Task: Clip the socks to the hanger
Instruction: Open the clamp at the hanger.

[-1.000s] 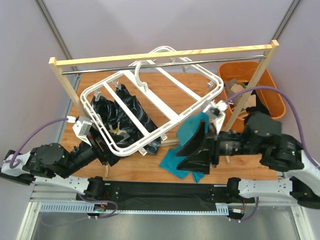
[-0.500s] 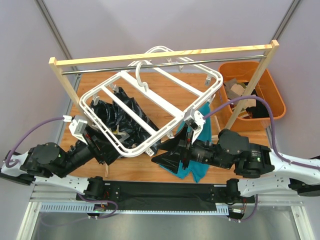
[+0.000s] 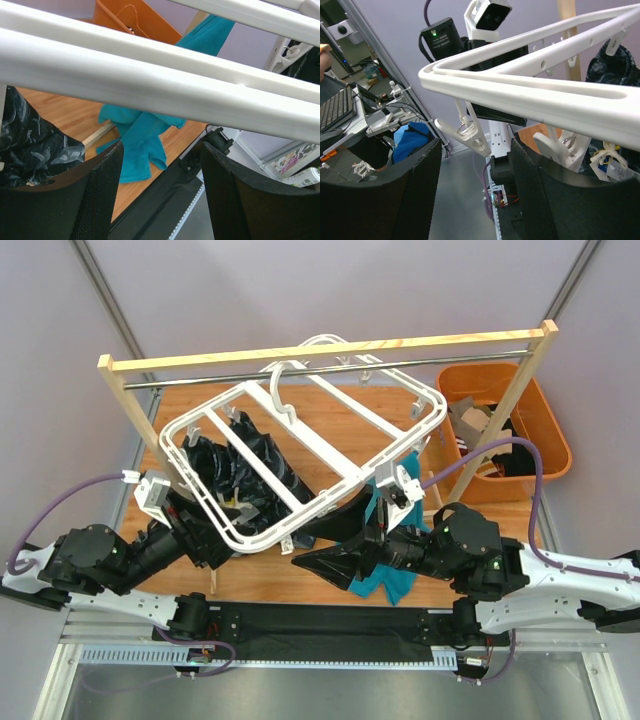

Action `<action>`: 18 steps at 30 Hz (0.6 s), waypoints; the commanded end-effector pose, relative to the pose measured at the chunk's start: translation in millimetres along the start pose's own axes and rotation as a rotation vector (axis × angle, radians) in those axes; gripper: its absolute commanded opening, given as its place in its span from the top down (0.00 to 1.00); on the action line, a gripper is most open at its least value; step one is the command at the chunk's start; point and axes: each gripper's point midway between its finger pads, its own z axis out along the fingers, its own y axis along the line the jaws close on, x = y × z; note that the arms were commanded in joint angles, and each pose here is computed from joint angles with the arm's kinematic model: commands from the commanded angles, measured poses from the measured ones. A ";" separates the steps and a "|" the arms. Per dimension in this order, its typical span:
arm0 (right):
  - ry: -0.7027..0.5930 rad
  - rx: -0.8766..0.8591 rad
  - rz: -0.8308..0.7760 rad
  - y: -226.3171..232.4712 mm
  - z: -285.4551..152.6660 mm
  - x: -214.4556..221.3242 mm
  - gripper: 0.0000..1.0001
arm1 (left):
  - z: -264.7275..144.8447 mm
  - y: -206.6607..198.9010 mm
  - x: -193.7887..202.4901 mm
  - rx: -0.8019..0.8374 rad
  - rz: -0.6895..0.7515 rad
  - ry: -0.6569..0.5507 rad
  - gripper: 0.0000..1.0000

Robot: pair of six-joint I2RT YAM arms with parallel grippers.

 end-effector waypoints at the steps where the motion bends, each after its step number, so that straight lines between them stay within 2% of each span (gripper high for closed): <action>1: -0.090 -0.098 -0.026 20.7 -0.8 -24.7 0.41 | -2.7 -3.9 -12.4 0.021 -0.025 -0.030 0.30; 10: -0.064 -0.116 -0.032 23.6 12.1 -15.2 0.42 | -2.3 -8.1 -14.2 0.035 -0.033 -0.030 0.30; 18: -0.055 -0.079 -0.053 12.4 29.2 1.2 0.35 | 1.5 -19.7 -14.7 0.067 -0.046 -0.028 0.30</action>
